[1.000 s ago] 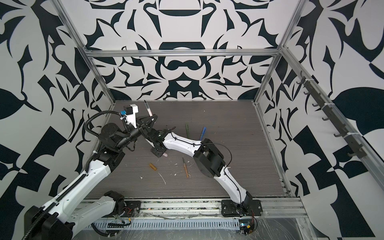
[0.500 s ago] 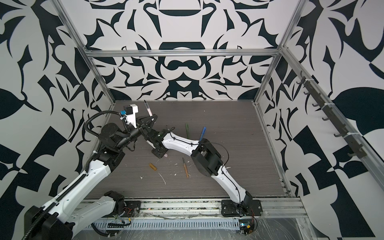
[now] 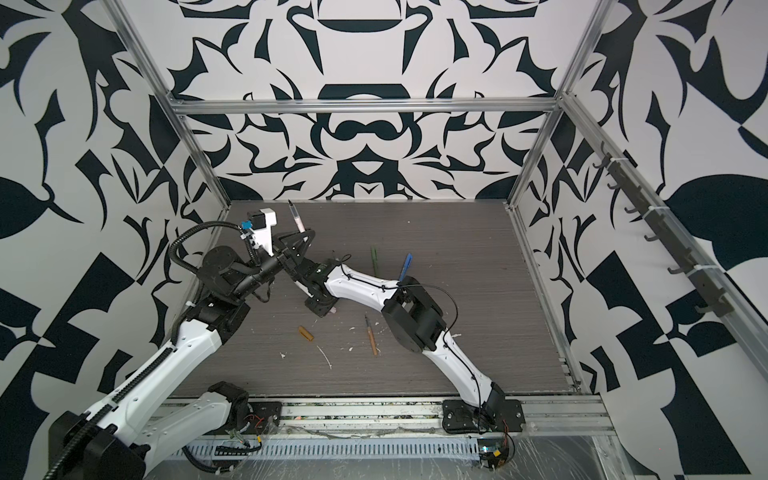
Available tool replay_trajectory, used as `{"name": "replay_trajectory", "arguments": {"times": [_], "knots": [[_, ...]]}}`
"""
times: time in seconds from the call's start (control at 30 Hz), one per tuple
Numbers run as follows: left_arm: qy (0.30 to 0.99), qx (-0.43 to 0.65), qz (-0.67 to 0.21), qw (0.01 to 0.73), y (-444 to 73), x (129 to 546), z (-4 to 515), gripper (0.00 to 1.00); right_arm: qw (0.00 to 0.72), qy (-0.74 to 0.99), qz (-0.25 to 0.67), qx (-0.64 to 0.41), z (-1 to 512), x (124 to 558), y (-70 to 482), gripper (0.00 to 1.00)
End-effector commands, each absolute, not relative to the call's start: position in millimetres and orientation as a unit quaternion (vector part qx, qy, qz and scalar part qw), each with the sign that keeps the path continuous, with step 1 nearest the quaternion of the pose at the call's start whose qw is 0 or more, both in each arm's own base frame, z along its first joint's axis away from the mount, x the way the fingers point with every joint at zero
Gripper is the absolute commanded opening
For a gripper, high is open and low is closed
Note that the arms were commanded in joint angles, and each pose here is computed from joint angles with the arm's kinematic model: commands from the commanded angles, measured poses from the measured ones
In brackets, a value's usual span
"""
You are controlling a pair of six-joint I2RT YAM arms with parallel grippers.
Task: Insert the pens into the pen caps
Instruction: 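Lift the pink cap with the right gripper while the left holds the pen upright, then raise the pink cap with the right gripper above the pen held by the left gripper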
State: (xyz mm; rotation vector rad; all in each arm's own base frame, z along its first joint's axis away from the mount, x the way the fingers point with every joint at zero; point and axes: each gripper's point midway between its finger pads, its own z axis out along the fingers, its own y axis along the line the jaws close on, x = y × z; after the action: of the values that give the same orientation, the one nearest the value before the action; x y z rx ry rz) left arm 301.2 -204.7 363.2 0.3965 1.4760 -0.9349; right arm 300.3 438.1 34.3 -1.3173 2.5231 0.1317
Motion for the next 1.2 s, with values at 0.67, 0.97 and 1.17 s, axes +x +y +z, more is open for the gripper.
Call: {"name": "replay_trajectory", "arguments": {"times": [0.67, 0.97, 1.17], "knots": [[0.637, 0.177, -0.414, 0.626, -207, 301, 367, 0.0, 0.132, 0.89, 0.029, -0.435, 23, 305, 411, 0.19], [0.636, 0.18, -0.417, 0.624, -208, 301, 366, 0.0, 0.15, 0.901, 0.111, -0.391, 59, 307, 414, 0.13], [0.634, 0.188, -0.423, 0.62, -211, 300, 367, 0.0, 0.184, 0.902, 0.219, -0.323, 93, 305, 397, 0.11]]}}
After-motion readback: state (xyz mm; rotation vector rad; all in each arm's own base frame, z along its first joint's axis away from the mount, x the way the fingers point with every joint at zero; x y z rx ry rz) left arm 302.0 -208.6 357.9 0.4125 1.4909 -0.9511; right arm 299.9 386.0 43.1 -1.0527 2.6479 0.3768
